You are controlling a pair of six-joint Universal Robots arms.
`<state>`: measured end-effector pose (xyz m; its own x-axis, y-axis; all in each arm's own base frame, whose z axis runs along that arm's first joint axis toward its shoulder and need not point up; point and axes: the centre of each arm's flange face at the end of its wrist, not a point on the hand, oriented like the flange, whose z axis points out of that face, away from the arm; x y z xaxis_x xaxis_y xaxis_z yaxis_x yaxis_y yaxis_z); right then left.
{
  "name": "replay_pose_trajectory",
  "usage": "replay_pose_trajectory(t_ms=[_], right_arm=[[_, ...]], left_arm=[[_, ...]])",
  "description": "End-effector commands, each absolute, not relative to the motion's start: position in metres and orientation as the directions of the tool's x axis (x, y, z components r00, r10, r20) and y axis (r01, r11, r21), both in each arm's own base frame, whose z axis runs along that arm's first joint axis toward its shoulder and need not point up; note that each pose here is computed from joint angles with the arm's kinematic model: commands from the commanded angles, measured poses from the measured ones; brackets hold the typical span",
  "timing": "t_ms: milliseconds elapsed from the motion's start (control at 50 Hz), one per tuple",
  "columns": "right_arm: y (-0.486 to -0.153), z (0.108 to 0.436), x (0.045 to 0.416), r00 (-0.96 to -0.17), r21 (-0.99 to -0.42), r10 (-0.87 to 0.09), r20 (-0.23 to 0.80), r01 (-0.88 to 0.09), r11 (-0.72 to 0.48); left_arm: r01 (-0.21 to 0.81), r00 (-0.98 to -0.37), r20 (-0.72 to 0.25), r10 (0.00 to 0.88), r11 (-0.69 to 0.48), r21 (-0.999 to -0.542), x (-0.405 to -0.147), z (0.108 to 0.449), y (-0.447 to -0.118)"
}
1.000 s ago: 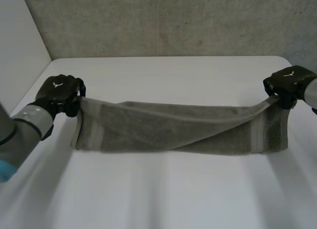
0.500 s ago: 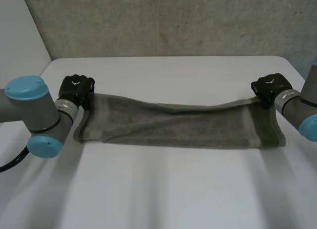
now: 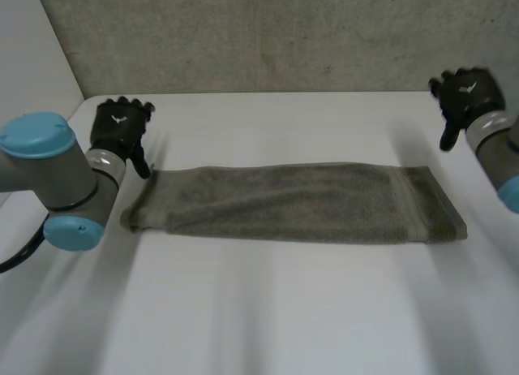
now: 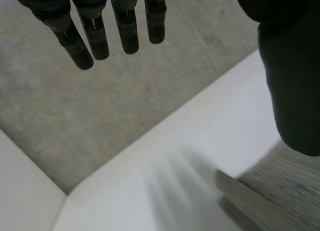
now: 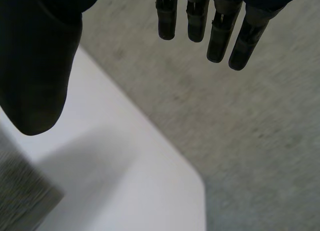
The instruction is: Fold the towel.
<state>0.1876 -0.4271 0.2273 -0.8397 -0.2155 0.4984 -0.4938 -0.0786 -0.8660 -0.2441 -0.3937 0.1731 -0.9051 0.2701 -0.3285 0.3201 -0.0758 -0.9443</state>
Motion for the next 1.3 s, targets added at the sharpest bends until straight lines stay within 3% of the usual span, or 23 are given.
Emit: replay_pose_trajectory(t_ms=[20, 100, 200, 380, 580, 880, 1120, 1300], right_arm=[[-0.393, 0.258, 0.185, -0.847, -0.876, -0.227, 0.482, -0.475, -0.086], [-0.374, 0.253, 0.182, -0.841, -0.875, -0.263, 0.472, -0.484, -0.023], [-0.341, 0.219, 0.18, -0.826, -0.856, -0.387, 0.41, -0.495, 0.151], [-0.317, 0.183, 0.179, -0.801, -0.843, -0.504, 0.324, -0.486, 0.231], [-0.332, 0.153, 0.161, -0.826, -0.843, -0.464, 0.321, -0.472, 0.257], [-0.343, 0.126, 0.154, -0.808, -0.8, -0.471, 0.353, -0.522, 0.296], [-0.364, 0.137, 0.125, -0.821, -0.771, -0.326, 0.468, -0.56, 0.303], [-0.382, 0.164, 0.063, -0.707, -0.643, -0.221, 0.672, -0.705, 0.3]], left_arm=[[0.314, -0.911, -0.322, 0.259, -0.073, -0.947, -0.235, 0.191, -0.377], [0.326, -0.897, -0.326, 0.298, -0.05, -0.944, -0.237, 0.185, -0.361], [0.33, -0.855, -0.316, 0.412, -0.037, -0.943, -0.239, 0.18, -0.331], [0.364, -0.818, -0.332, 0.47, -0.025, -0.931, -0.236, 0.169, -0.316], [0.508, -0.755, -0.463, 0.465, -0.033, -0.861, -0.227, 0.143, -0.326], [0.509, -0.758, -0.469, 0.452, -0.04, -0.86, -0.226, 0.138, -0.331], [0.514, -0.752, -0.46, 0.472, -0.018, -0.858, -0.228, 0.134, -0.321], [0.485, -0.761, -0.434, 0.482, -0.02, -0.874, -0.23, 0.146, -0.304]])
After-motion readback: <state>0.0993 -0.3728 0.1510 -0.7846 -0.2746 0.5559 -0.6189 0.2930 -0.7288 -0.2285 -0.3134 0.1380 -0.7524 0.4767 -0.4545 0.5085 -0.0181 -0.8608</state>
